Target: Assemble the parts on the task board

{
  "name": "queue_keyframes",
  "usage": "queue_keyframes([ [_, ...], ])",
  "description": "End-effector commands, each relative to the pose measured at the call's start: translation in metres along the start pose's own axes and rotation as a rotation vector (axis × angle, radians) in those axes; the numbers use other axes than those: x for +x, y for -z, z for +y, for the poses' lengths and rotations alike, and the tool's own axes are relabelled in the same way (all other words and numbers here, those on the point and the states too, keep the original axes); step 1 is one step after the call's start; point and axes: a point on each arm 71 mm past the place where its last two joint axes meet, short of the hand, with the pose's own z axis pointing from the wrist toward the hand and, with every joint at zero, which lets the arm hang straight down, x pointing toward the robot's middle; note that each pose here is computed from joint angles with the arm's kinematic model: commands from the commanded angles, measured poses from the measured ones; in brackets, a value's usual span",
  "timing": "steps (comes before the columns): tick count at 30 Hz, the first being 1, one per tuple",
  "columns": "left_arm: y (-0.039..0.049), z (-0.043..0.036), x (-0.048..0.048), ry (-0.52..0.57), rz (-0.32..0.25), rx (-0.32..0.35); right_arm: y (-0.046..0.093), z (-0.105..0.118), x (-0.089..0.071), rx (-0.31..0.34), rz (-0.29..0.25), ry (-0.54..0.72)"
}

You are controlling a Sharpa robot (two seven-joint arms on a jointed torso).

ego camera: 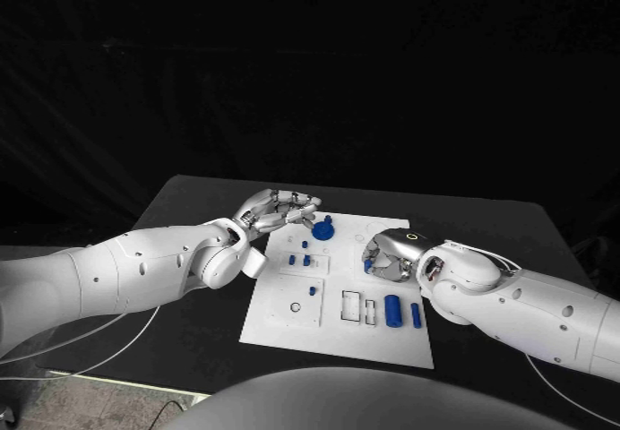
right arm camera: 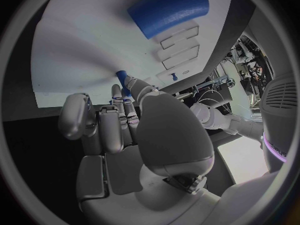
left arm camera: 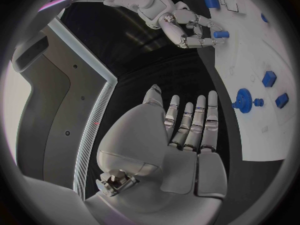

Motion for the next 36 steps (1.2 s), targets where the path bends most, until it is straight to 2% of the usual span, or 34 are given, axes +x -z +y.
queue_keyframes([
  [1,-0.0008,-0.0006,0.0023,0.016,0.016,0.007,-0.001,0.003,-0.002,-0.018,-0.018,-0.006],
  [12,-0.0005,0.0008,0.0024,0.017,0.016,0.001,0.005,-0.001,-0.006,-0.006,-0.048,-0.020],
  [21,-0.0002,0.0016,0.0019,0.017,0.015,-0.003,0.016,0.005,-0.029,-0.016,-0.081,-0.046],
  [25,0.0000,0.0018,0.0015,0.016,0.014,-0.004,0.023,0.018,-0.039,-0.047,-0.085,-0.065],
  [29,0.0003,0.0019,0.0010,0.016,0.013,-0.005,0.026,0.036,-0.041,-0.093,-0.076,-0.084],
  [36,0.0003,0.0024,-0.0003,0.015,0.011,-0.006,0.019,0.079,-0.034,-0.195,-0.051,-0.105],
])
